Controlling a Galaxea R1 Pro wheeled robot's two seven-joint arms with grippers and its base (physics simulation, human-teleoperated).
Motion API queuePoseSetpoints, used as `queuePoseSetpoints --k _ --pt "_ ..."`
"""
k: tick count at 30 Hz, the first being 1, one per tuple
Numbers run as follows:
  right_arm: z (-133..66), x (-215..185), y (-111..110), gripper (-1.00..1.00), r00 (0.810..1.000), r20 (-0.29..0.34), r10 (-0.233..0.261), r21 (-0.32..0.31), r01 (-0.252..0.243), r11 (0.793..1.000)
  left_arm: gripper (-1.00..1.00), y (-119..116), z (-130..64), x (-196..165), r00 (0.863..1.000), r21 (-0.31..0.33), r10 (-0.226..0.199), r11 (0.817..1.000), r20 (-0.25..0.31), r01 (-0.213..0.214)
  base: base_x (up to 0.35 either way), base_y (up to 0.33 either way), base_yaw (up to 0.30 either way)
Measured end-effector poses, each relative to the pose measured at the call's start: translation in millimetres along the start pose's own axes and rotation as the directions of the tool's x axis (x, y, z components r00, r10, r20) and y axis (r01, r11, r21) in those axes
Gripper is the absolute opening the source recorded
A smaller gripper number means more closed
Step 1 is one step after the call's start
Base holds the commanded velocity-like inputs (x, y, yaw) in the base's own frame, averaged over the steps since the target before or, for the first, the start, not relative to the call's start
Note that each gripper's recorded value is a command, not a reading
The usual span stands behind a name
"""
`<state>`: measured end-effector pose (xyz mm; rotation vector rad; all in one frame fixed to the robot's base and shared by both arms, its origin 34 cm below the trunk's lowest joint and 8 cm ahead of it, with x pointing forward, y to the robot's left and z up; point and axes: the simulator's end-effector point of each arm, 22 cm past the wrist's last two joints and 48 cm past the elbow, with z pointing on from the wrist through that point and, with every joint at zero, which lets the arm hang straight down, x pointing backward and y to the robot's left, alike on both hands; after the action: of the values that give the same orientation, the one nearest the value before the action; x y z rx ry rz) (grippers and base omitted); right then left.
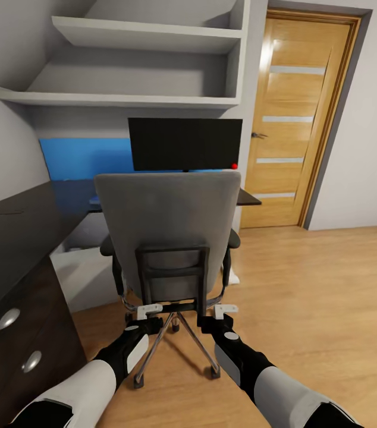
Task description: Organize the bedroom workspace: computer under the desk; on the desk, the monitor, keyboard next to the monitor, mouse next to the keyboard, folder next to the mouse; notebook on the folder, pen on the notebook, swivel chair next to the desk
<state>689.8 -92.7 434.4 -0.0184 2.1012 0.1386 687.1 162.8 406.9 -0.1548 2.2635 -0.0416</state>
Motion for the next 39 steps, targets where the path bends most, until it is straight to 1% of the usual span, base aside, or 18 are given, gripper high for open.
queuePoseSetpoints --k 12,27,33,37,39 --pt "0.0 0.0 0.1 1.0 1.0 0.0 0.0 -0.001 0.0 1.0 1.0 0.1 0.1 0.0 1.0 0.001 0.0 1.0 0.0 0.0 0.322 -0.001 0.0" --pt "0.0 -0.4 0.1 1.0 1.0 0.002 -0.001 -0.001 0.001 1.0 1.0 1.1 0.2 -0.2 1.0 0.0 0.0 1.0 0.0 0.0 0.319 -0.051 0.0" --pt "0.2 -0.4 0.0 1.0 1.0 0.002 0.0 -0.001 0.0 1.0 1.0 0.6 0.4 -0.1 1.0 0.002 -0.002 1.0 0.0 0.002 0.195 -0.003 0.0" --pt "0.4 -0.6 -0.1 1.0 1.0 0.002 -0.001 -0.001 0.001 1.0 1.0 0.7 0.5 -0.5 1.0 0.001 -0.002 1.0 0.001 0.002 0.048 0.0 0.0" --pt "0.5 -0.4 -0.1 1.0 1.0 0.002 -0.001 -0.001 0.001 1.0 1.0 0.9 0.7 -0.7 1.0 0.0 -0.002 1.0 0.003 0.002 -0.167 0.0 0.0"
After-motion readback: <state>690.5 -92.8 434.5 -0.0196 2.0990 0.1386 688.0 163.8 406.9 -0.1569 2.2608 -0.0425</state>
